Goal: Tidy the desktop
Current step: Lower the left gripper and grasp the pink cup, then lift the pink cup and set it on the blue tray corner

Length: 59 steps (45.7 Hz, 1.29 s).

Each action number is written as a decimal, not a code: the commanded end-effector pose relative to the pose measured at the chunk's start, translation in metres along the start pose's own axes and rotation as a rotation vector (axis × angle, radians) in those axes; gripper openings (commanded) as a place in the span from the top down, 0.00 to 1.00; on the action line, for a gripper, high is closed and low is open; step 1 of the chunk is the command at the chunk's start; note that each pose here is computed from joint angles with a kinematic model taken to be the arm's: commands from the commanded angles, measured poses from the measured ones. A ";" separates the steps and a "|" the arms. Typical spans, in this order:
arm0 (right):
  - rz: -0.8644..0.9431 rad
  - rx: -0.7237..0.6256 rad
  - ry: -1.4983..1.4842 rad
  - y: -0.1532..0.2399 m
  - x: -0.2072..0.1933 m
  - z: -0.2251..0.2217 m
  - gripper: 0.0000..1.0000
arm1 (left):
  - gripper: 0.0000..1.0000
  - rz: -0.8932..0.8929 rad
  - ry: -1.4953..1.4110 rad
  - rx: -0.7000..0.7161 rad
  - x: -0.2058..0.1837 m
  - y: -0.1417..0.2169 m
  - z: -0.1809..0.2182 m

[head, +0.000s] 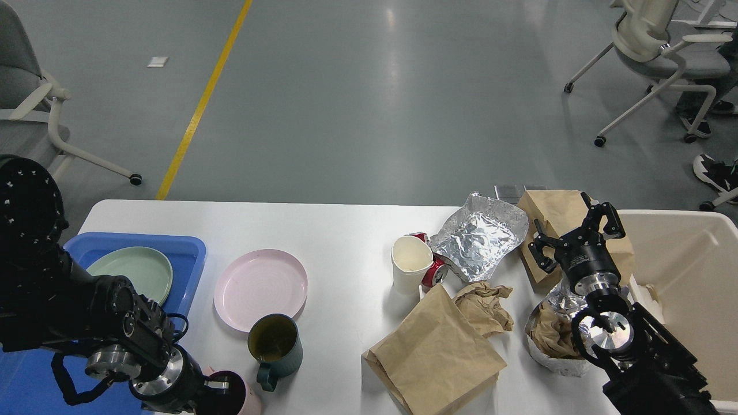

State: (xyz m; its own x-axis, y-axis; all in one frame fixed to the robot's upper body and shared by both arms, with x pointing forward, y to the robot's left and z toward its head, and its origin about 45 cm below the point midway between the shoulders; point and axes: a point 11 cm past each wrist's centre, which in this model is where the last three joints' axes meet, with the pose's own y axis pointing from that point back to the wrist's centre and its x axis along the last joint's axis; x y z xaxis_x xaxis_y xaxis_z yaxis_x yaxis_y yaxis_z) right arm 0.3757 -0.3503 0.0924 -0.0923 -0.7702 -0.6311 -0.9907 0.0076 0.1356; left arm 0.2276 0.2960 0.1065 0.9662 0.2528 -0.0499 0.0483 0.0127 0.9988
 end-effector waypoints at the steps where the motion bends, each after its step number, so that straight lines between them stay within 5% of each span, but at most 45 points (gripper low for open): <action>1: 0.000 0.000 0.000 0.000 0.000 0.000 0.00 | 1.00 0.012 0.003 0.003 0.005 0.019 -0.002; 12: 0.001 -0.001 0.000 0.000 0.000 0.000 0.00 | 1.00 0.068 -0.020 0.010 0.025 0.116 0.007; 21: 0.001 -0.001 0.000 0.000 0.000 0.000 0.00 | 1.00 0.056 -0.065 -0.046 0.039 0.241 0.036; 29: 0.001 -0.001 0.000 0.000 0.000 0.000 0.00 | 1.00 0.091 -0.077 -0.072 0.036 0.287 0.041; 40: 0.000 0.000 0.000 0.000 0.000 0.000 0.00 | 1.00 0.097 -0.021 -0.102 0.040 0.295 0.011; 59: 0.000 0.000 0.000 0.000 0.000 0.000 0.00 | 1.00 0.057 0.178 -0.093 0.097 0.223 -0.183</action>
State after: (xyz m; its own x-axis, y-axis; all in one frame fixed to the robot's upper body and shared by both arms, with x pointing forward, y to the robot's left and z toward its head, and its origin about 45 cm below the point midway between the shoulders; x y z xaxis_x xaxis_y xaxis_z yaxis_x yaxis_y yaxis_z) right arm 0.3757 -0.3503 0.0924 -0.0923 -0.7702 -0.6311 -0.9907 0.0076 0.1356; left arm 0.2854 0.4525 0.3459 0.9325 0.3612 0.0023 -0.0372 0.0896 0.9953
